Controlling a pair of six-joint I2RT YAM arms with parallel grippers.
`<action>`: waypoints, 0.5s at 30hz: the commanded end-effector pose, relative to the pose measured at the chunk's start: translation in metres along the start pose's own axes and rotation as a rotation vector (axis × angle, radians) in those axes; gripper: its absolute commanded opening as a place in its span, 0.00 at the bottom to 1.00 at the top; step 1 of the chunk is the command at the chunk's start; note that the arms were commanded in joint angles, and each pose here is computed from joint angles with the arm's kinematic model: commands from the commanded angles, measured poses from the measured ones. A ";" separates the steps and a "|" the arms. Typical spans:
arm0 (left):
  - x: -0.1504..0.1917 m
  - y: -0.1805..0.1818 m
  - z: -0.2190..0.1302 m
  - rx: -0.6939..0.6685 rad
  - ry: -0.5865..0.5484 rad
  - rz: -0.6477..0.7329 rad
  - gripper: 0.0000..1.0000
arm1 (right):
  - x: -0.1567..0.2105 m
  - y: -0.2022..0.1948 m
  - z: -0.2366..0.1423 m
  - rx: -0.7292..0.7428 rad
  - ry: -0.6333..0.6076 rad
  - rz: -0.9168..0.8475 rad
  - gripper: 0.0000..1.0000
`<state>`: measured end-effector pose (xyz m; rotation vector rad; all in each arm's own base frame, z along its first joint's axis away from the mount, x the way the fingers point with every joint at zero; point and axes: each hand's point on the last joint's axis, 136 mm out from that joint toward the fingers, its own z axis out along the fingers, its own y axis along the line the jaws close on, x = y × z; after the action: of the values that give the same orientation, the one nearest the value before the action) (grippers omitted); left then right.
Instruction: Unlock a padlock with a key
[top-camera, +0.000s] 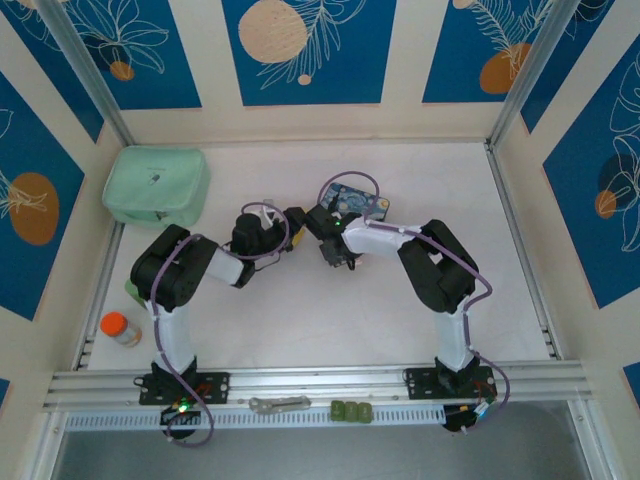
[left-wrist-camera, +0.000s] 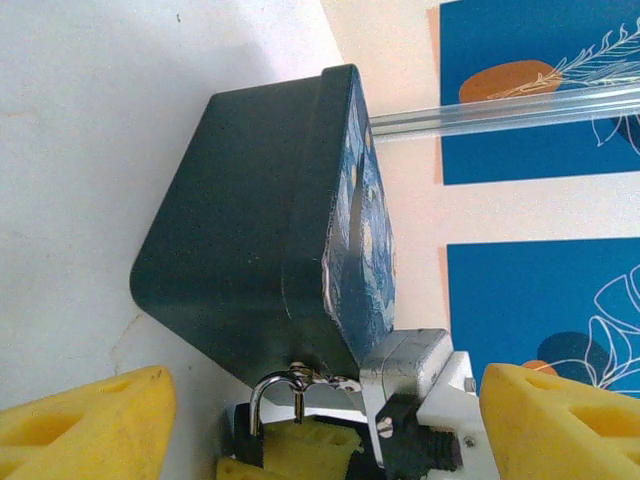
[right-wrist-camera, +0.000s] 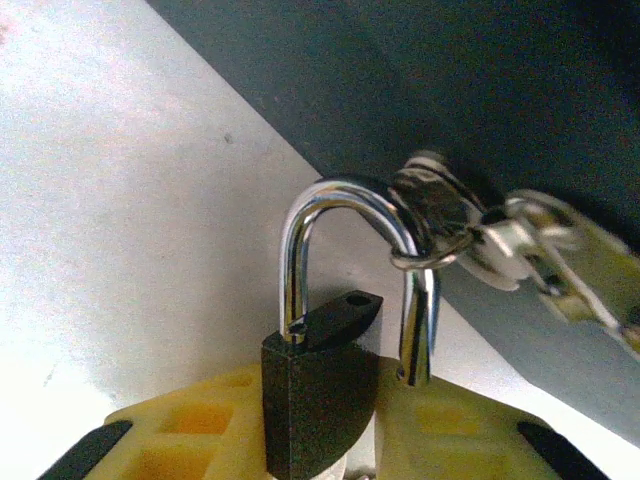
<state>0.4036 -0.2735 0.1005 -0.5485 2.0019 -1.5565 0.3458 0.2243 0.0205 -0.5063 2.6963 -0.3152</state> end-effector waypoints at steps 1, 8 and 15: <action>0.000 -0.006 0.004 0.026 0.017 -0.003 0.79 | 0.020 0.004 0.016 -0.016 0.063 0.004 0.24; 0.001 -0.005 0.004 0.031 0.020 -0.008 0.79 | 0.004 -0.002 0.003 -0.069 -0.001 0.013 0.04; 0.000 -0.005 0.013 0.011 0.044 0.045 0.79 | -0.006 0.002 -0.001 -0.186 -0.082 -0.118 0.00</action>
<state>0.4063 -0.2790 0.0980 -0.5419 2.0162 -1.5767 0.3487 0.2239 0.0214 -0.6049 2.6668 -0.1695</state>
